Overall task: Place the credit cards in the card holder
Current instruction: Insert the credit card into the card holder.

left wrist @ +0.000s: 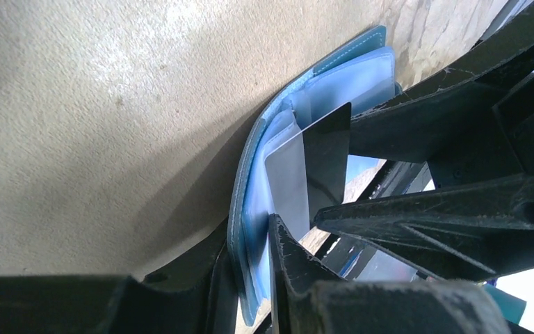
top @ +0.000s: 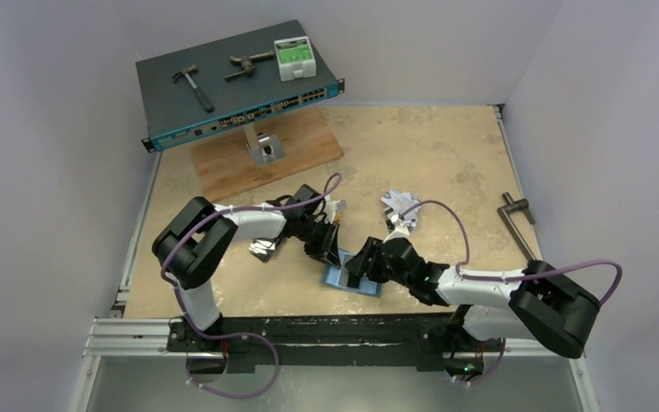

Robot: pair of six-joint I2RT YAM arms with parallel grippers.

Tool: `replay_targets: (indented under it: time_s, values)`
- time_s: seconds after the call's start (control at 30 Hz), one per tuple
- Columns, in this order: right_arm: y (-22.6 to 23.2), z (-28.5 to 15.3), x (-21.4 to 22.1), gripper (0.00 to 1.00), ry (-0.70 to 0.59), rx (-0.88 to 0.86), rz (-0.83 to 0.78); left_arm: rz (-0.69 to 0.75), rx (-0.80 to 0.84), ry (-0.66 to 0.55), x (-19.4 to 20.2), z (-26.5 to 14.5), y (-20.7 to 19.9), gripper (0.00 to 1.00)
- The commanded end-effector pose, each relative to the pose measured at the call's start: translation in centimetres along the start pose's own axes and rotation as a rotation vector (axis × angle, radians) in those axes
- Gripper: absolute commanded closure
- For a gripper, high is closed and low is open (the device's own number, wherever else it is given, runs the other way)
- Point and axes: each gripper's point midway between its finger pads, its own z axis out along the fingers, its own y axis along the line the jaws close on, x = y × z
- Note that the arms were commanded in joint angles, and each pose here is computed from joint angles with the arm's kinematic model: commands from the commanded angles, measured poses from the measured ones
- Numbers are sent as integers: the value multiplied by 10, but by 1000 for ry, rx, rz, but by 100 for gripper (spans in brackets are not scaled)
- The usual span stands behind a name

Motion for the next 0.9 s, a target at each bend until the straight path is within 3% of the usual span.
replay_targets:
  time_s: [0.0,0.27,0.5,0.87]
  values:
    - [-59,-12,39,49,159,245,-91,38,57,-47,-12,-11,-21,82]
    - [-47,-25,39,46,162,285,-135,33,56,-52,-13,-12,-19,85]
    - [-19,-22,42,38,180,161,-138,35,58,-59,-14,-14,-21,84]
    - [31,-4,35,37,187,13,-218,35,53,-56,-15,-15,-21,79]
